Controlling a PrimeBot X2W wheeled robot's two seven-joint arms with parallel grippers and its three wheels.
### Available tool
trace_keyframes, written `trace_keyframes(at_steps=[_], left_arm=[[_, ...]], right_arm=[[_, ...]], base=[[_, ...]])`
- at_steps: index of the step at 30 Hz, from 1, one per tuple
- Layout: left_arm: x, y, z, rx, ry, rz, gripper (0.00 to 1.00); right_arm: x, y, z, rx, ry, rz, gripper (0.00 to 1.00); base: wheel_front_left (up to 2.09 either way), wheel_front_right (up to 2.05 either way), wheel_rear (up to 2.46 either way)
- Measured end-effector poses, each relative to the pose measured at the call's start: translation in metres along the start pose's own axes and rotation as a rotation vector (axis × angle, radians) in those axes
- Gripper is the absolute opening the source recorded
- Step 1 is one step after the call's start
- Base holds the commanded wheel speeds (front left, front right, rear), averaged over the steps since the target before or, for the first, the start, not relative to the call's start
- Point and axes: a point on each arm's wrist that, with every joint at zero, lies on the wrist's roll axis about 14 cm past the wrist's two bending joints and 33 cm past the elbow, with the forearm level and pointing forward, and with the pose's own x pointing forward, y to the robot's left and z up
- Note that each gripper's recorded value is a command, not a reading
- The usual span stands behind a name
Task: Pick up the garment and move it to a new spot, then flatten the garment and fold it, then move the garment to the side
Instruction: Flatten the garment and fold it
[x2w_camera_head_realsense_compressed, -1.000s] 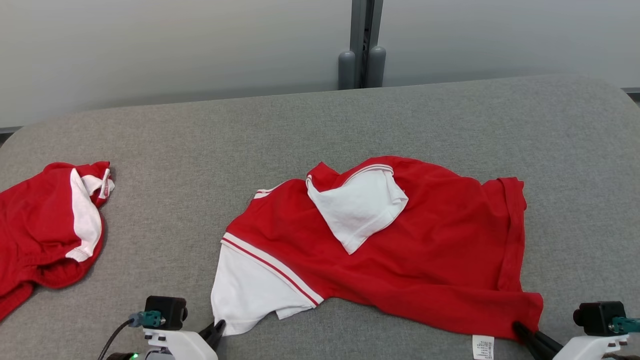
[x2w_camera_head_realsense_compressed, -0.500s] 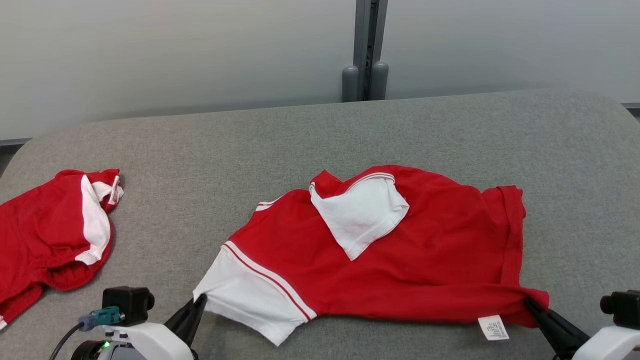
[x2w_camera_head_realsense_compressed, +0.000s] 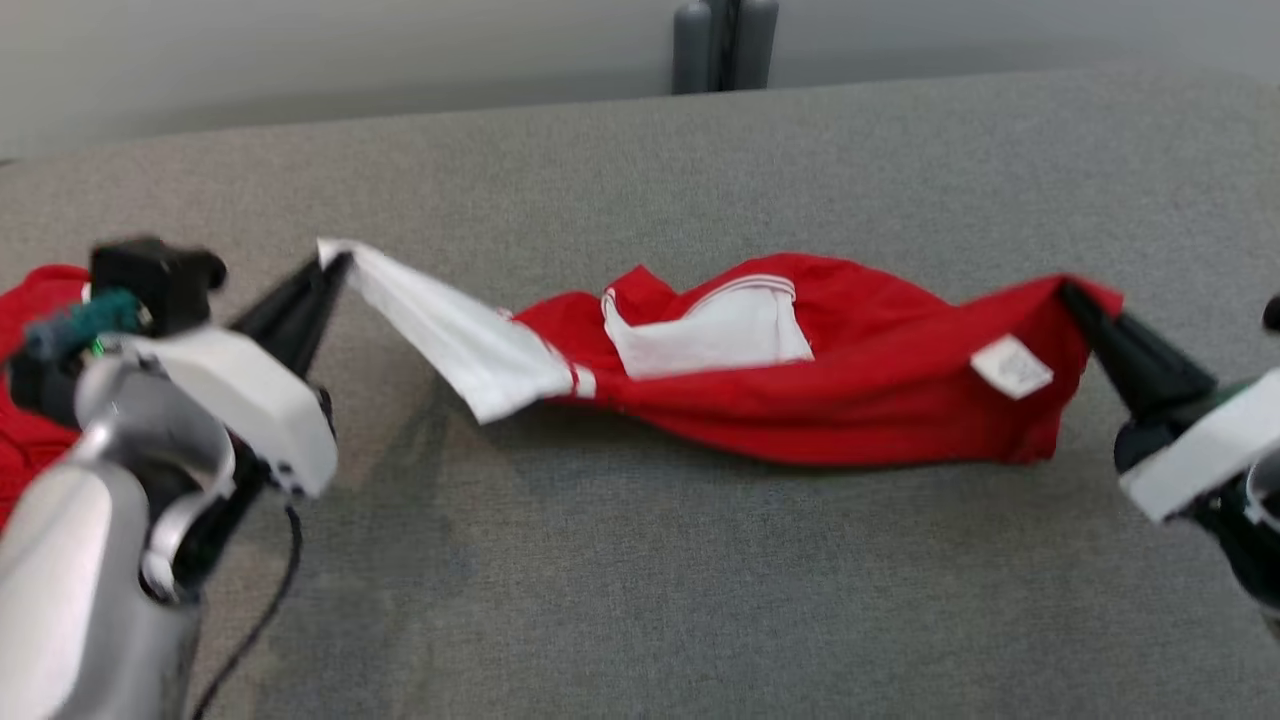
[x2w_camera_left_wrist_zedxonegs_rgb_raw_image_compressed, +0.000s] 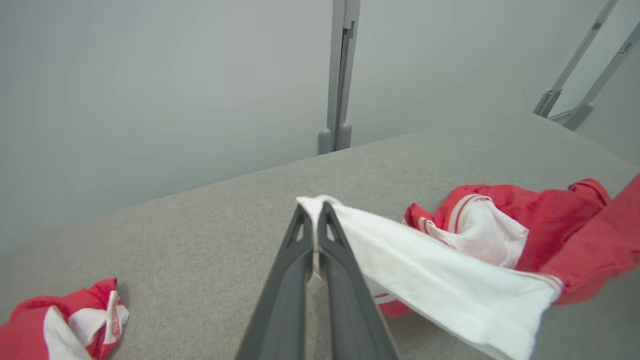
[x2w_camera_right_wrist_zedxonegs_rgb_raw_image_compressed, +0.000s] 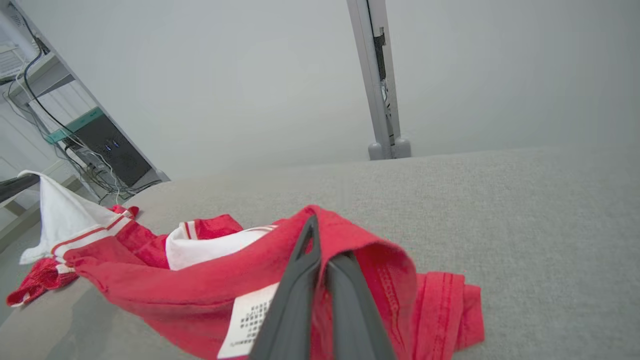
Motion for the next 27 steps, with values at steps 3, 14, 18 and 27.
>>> trace_keyframes(at_steps=[3, 14, 18, 27], left_arm=[[0.039, 0.015, 0.029, 0.05, -0.042, -0.002, 0.0], [0.167, 0.062, 0.11, 0.14, -0.211, 0.03, 0.0], [0.191, 0.073, 0.119, 0.133, -0.237, 0.035, 0.0], [0.213, 0.114, 0.176, 0.141, -0.439, 0.119, 0.0]], right_arm=[[0.038, -0.003, 0.03, -0.018, -0.06, 0.032, 0.0], [0.167, -0.018, 0.115, -0.124, -0.257, 0.092, 0.0], [0.194, -0.019, 0.132, -0.15, -0.318, 0.1, 0.0], [0.235, -0.004, 0.197, -0.249, -0.535, 0.136, 0.0]], base=[[0.0, 0.0, 0.0], [0.0, 0.0, 0.0], [0.0, 0.0, 0.0], [0.0, 0.0, 0.0]])
